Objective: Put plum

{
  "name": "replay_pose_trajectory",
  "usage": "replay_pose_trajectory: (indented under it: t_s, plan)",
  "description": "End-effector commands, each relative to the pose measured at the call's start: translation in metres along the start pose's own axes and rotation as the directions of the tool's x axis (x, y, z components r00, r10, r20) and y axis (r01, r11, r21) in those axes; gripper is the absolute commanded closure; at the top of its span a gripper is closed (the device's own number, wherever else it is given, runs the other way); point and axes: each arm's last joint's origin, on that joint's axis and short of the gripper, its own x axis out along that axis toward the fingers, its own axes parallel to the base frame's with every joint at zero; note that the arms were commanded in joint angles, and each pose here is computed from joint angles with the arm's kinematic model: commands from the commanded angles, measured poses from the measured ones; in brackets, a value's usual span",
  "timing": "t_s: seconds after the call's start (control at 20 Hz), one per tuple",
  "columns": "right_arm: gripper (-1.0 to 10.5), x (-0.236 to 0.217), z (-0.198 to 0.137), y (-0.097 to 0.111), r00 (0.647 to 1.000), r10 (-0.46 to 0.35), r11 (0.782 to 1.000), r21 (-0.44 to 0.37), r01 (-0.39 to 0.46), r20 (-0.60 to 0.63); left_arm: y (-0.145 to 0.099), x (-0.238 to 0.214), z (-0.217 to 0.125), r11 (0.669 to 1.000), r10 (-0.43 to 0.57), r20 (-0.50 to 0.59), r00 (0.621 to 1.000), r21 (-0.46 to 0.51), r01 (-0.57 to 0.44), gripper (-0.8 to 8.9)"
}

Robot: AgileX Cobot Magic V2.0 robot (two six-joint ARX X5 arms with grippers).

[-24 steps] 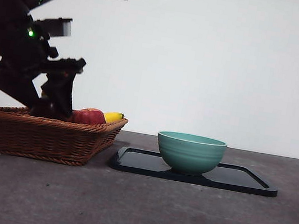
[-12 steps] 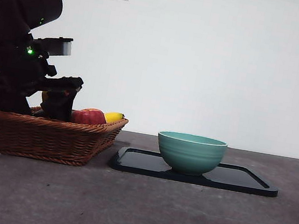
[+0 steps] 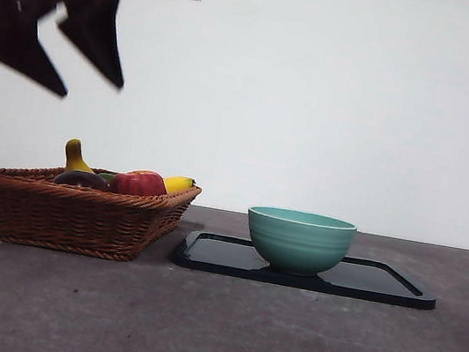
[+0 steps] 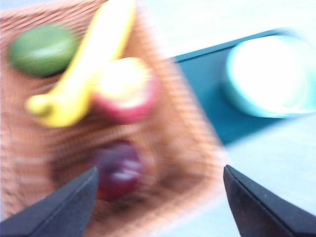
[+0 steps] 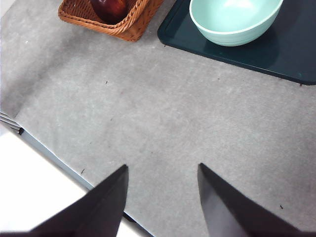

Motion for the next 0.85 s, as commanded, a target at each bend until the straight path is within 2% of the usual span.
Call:
replay_pose_trajectory:
  t_s: [0.05,0.15,0.3,0.55,0.85]
  plan:
    - [7.2,0.000,0.002,0.001,1.000,0.007,1.000,0.000,-0.007,0.008,-0.011,-0.028,0.002,0.995,-0.102,0.030,0.994,-0.003,0.102,4.09]
    - [7.2,0.000,0.002,0.001,1.000,0.007,1.000,0.000,-0.007,0.008,-0.020,-0.054,-0.004,0.977,-0.215,0.029,0.976,0.001,0.215,4.09]
    - [7.2,0.000,0.002,0.001,1.000,0.007,1.000,0.000,-0.007,0.008,-0.027,-0.076,-0.015,0.957,-0.290,-0.008,0.957,-0.008,0.290,4.09]
    - [7.2,0.000,0.002,0.001,1.000,0.007,1.000,0.000,-0.007,0.008,-0.031,-0.092,-0.033,0.956,-0.294,-0.113,0.949,-0.014,0.294,4.09]
    - [7.2,0.000,0.002,0.001,1.000,0.006,1.000,0.012,-0.006,0.007,-0.031,-0.092,-0.034,0.956,-0.294,-0.122,0.948,-0.016,0.294,4.09]
